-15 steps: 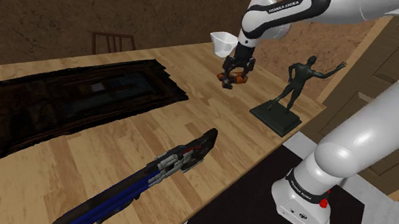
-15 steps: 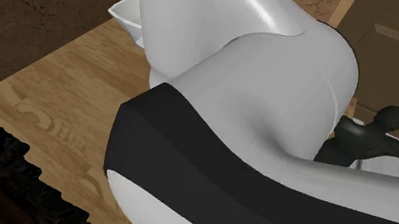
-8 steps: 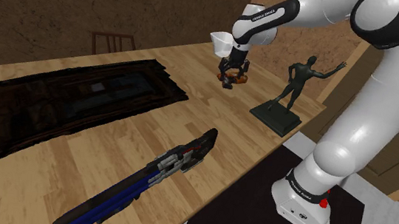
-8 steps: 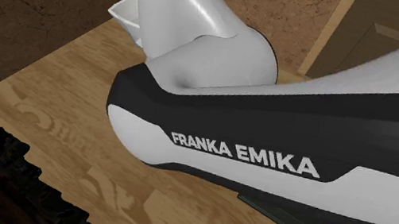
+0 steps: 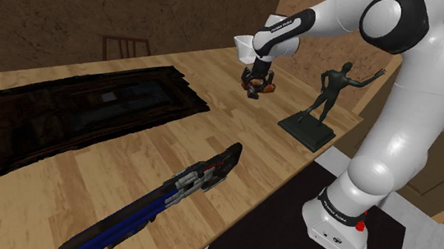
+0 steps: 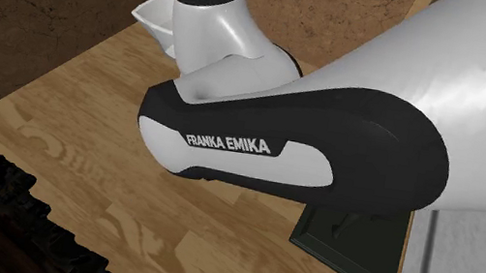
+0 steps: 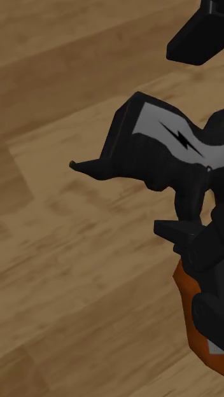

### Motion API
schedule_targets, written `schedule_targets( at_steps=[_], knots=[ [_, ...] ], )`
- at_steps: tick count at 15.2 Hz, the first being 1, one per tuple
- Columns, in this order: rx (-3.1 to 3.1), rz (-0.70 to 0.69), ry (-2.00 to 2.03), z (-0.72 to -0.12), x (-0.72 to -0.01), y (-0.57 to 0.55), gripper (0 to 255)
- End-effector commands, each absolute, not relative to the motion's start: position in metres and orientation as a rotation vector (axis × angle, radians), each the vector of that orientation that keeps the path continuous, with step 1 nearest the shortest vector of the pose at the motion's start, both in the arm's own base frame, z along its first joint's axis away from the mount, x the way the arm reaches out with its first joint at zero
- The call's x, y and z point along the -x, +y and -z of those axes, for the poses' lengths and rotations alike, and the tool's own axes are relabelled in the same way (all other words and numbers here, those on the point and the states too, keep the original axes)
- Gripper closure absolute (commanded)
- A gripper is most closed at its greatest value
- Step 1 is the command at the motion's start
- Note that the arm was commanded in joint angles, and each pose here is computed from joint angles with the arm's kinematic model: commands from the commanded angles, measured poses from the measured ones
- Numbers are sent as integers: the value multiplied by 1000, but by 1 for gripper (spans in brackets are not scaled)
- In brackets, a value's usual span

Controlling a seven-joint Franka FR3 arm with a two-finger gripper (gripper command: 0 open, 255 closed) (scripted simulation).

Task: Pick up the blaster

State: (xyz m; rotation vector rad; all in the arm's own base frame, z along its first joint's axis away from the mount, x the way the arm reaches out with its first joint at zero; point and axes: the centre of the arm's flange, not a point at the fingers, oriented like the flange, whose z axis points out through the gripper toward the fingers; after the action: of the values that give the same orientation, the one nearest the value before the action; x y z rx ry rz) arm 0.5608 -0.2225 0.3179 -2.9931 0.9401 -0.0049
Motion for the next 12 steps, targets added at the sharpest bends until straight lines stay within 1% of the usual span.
schedule_targets(
  at_steps=[1, 3, 5, 6, 12],
  knots=[
    [2993, 6, 941, -307, -560, -223, 0],
    [2993, 6, 941, -294, -560, -223, 0],
    [2993, 6, 941, -294, -560, -223, 0],
    [2993, 6, 941, -293, -561, -223, 255],
    [2993, 6, 941, -293, -561, -223, 255]
  ],
)
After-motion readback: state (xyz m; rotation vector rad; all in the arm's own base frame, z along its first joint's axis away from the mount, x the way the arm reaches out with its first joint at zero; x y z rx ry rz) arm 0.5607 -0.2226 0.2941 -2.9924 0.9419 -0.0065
